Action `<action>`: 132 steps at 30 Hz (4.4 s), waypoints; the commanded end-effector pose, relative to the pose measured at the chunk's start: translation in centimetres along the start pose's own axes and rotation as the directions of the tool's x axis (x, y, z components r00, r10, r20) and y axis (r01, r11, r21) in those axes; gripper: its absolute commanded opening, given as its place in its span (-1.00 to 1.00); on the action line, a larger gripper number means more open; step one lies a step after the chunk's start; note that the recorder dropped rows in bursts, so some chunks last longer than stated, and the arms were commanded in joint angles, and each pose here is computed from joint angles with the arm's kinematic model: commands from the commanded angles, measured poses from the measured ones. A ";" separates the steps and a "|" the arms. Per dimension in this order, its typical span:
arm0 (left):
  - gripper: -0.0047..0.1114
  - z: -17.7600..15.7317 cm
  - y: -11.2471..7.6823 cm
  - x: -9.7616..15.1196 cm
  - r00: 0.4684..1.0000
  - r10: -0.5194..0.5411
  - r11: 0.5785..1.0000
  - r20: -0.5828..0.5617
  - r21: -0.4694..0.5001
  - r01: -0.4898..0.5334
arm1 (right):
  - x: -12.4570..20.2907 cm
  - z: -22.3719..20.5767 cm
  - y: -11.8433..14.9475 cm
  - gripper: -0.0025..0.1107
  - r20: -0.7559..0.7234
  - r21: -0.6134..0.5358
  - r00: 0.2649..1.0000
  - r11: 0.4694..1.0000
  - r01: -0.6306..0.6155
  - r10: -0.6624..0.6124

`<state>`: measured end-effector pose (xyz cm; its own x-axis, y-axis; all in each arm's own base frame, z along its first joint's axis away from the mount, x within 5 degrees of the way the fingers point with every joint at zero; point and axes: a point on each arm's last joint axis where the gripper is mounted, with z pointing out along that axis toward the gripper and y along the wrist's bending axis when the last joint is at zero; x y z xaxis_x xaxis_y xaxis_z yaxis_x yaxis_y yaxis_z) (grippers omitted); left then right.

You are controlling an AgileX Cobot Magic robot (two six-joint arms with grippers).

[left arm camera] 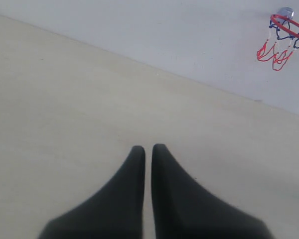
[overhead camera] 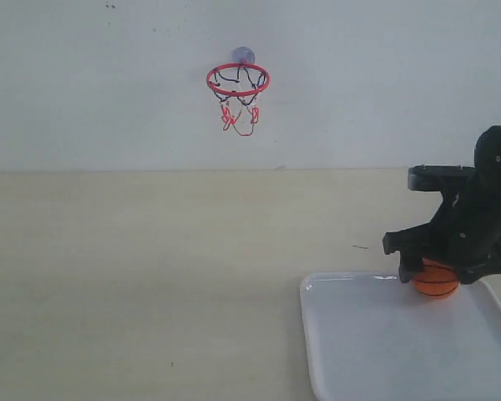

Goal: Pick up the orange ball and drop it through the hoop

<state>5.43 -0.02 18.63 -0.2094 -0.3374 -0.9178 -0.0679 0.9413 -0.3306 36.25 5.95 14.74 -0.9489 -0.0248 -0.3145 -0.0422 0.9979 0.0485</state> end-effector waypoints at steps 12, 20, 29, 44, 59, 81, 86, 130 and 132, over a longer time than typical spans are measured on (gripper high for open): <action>-0.85 0.0 0.0 0.1 1.000 0.005 1.000 0.000 0.008 -0.005 | -0.6 0.1 0.0 -0.95 0.043 -0.004 0.999 1.000 -0.008 0.008; -0.85 0.0 0.0 0.1 1.000 0.005 1.000 0.000 0.008 -0.005 | -5.2 -7.9 1.2 -0.96 0.256 -0.084 0.967 0.996 0.014 0.008; -0.85 0.0 0.0 0.1 1.000 0.005 1.000 0.000 0.008 -0.005 | -12.3 -13.8 6.2 -0.96 0.494 -0.559 0.854 0.812 0.168 0.164; -0.85 0.0 0.0 0.1 1.000 0.005 1.000 0.000 0.008 -0.005 | -20.2 -12.5 13.5 -0.96 0.550 -0.745 0.772 0.606 0.281 0.319; -0.85 0.0 0.0 0.1 1.000 0.005 1.000 0.000 0.008 -0.005 | -21.0 -7.8 16.3 -0.96 0.563 -0.742 0.746 0.614 0.268 0.355; -0.85 0.0 0.0 0.1 1.000 0.005 1.000 0.000 0.008 -0.005 | -21.3 -7.9 16.7 0.57 0.622 -0.695 0.695 0.663 0.278 0.360; -0.85 0.0 0.0 0.1 1.000 0.005 1.000 0.000 0.008 -0.005 | -21.3 -7.7 16.6 0.57 0.620 -0.689 0.698 0.675 0.265 0.359; -0.85 0.0 0.0 0.1 1.000 0.005 1.000 0.000 0.008 -0.005 | -2.7 -13.2 2.2 -0.96 0.296 -0.521 0.953 0.847 0.105 0.064; -0.85 0.0 0.0 0.1 1.000 0.005 1.000 0.000 0.008 -0.005 | 0.8 -13.6 1.7 -0.96 0.333 -0.487 0.939 0.868 0.099 0.079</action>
<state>5.43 -0.02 18.63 -0.2094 -0.3374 -0.9178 -0.0679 0.9413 -0.3306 34.93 7.61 28.35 -0.8302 0.0432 -0.5558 -0.3046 0.7999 0.5171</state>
